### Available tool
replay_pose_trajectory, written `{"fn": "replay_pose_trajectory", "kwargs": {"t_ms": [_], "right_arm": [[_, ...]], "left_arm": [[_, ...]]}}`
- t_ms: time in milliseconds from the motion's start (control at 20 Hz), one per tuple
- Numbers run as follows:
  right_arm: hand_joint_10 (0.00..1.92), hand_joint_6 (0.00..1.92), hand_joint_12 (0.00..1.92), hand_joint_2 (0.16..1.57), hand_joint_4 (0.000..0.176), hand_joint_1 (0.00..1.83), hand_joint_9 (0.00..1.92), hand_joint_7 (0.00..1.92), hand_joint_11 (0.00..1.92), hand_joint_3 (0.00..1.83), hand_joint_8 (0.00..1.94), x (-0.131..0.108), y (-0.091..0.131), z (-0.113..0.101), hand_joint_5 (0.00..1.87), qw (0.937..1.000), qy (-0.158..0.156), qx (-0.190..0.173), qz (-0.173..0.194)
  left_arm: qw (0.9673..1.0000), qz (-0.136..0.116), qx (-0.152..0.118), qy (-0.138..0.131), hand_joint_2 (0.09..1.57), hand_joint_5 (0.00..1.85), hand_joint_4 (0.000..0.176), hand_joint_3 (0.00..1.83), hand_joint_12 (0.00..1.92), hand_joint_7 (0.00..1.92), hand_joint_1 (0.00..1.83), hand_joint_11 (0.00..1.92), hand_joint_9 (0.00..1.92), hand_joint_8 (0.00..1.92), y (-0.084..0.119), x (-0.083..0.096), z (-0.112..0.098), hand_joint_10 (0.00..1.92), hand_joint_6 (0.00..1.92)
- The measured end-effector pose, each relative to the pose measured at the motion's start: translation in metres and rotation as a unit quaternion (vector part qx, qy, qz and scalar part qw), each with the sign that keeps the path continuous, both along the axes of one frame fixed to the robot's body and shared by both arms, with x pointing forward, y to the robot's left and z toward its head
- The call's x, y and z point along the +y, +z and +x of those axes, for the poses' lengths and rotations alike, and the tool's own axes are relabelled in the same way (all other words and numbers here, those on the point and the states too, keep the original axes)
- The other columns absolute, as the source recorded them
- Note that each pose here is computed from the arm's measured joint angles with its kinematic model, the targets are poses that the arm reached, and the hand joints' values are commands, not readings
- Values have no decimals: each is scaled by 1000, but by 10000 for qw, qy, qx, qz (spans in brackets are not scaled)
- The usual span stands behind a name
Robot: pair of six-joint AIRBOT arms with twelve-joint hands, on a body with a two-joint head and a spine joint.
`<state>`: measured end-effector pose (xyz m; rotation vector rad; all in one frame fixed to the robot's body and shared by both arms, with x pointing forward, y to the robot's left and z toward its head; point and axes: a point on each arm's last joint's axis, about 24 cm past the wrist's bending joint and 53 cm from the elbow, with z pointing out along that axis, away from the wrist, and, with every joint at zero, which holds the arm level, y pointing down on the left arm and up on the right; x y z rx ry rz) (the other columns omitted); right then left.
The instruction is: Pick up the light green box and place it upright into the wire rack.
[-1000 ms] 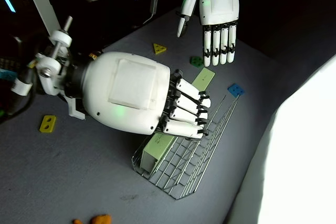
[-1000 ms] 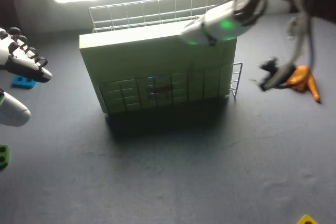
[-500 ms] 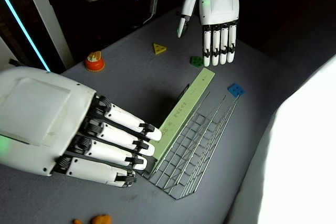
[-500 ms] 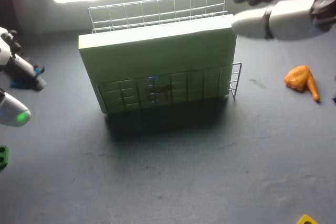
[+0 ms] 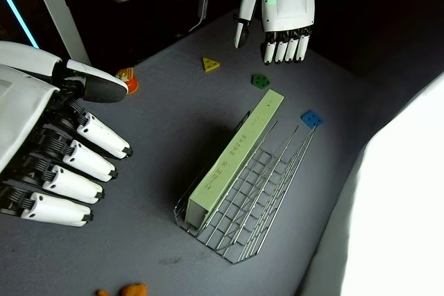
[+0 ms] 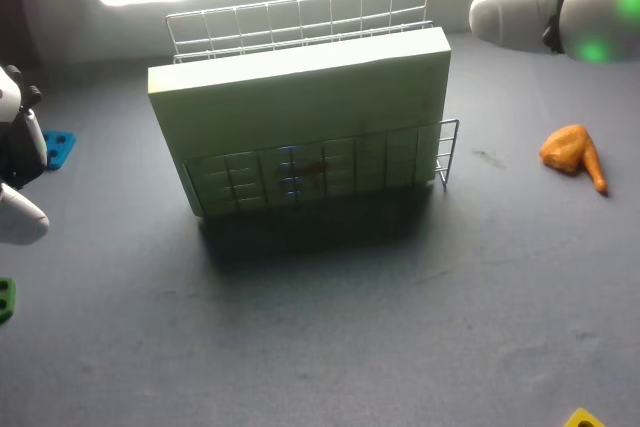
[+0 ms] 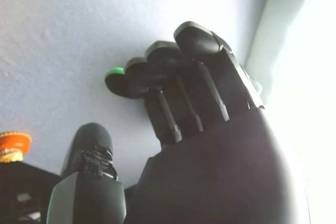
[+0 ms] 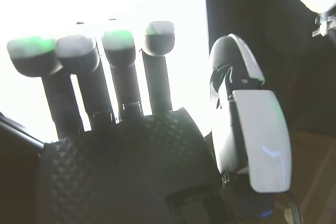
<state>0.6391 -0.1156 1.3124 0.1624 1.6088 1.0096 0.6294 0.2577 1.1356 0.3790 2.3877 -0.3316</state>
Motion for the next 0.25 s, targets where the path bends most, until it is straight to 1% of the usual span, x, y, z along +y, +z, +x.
{"fn": "replay_pose_trajectory", "kwargs": {"t_ms": [50, 100, 150, 250], "right_arm": [[1921, 1921, 1921, 1273, 0, 0, 1344, 1299, 1350, 9, 1941, 2, 0, 0, 1081, 10000, 20, 4, 0], [1921, 1921, 1921, 1277, 0, 34, 1366, 1315, 1385, 8, 1941, 4, -1, -1, 1103, 10000, 57, 13, -3], [1921, 1921, 1921, 1279, 0, 41, 1371, 1319, 1393, 8, 1941, 6, -1, -2, 1108, 10000, 89, 26, -1], [1921, 1921, 1921, 1321, 0, 108, 1410, 1347, 1457, 19, 1941, 6, -1, -2, 1163, 10000, 95, 23, 2]], "left_arm": [[10000, 4, 0, 0, 1250, 807, 0, 2, 1921, 826, 162, 565, 755, 1856, 0, 0, 0, 1921, 1736], [10000, 8, 1, 2, 1260, 814, 0, 4, 1921, 855, 141, 624, 795, 1887, 0, 1, 0, 1921, 1829], [10000, -4, -7, 3, 1263, 815, 0, 3, 1921, 863, 134, 640, 806, 1896, 1, 0, 0, 1921, 1856], [10000, -16, -20, 4, 1271, 882, 0, 3, 1921, 973, 95, 707, 872, 1843, 1, 0, 1, 1921, 1827]]}}
